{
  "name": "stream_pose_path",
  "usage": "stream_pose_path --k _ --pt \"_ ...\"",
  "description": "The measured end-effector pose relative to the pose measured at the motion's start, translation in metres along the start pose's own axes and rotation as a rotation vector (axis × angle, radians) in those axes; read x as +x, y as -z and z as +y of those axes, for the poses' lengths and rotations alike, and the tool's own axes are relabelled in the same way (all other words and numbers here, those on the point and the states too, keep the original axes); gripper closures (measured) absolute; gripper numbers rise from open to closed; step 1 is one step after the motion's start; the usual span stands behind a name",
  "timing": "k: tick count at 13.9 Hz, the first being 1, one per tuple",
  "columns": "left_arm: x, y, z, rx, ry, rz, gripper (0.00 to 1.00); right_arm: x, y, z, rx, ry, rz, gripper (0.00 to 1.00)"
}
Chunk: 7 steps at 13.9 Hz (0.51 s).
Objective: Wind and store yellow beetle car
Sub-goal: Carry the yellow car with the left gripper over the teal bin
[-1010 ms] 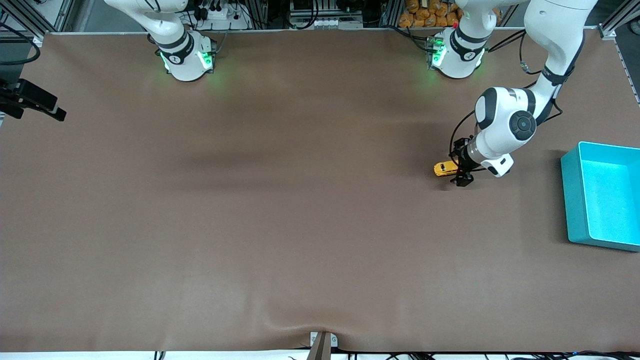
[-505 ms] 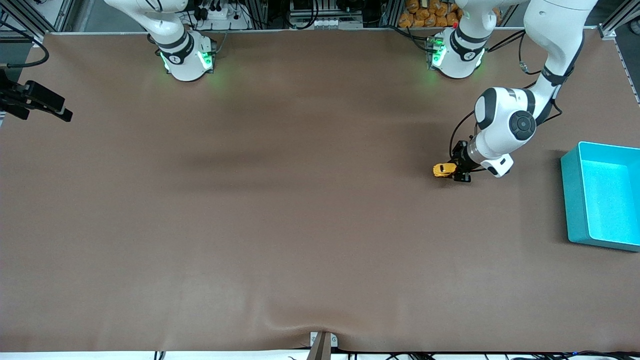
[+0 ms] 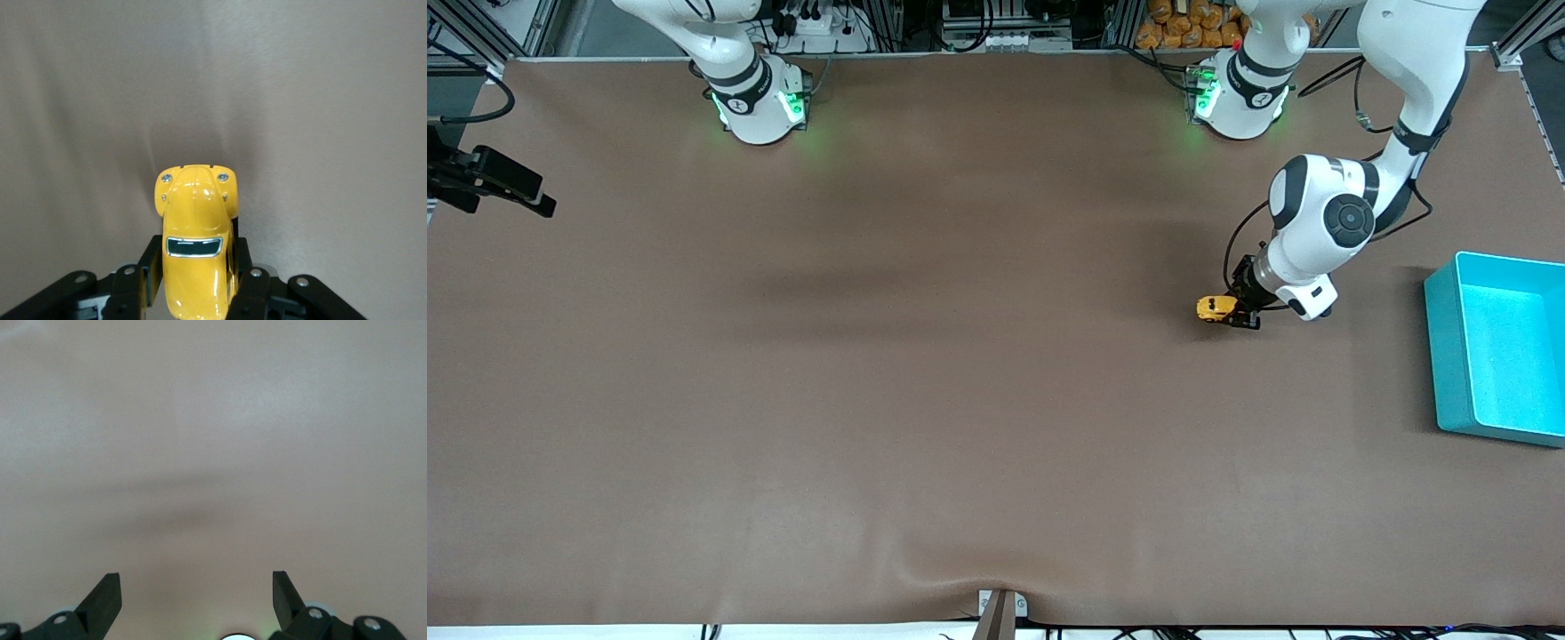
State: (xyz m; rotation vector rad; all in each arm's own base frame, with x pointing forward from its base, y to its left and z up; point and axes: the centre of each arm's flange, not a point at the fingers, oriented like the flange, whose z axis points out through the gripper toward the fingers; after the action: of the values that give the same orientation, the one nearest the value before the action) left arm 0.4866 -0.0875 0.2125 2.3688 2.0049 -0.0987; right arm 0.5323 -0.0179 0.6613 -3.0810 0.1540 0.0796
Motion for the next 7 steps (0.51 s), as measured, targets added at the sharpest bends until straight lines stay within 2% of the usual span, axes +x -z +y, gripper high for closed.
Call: stream_pose_path --k 4,7 --pt "-0.006 0.044 0.030 0.008 -0.087 0.042 0.54 0.000 -0.001 0.000 0.000 0.000 -0.001 0.00" --pt "0.005 0.087 0.057 0.038 -0.179 0.050 0.54 0.000 -0.001 0.000 0.000 0.000 -0.001 0.00"
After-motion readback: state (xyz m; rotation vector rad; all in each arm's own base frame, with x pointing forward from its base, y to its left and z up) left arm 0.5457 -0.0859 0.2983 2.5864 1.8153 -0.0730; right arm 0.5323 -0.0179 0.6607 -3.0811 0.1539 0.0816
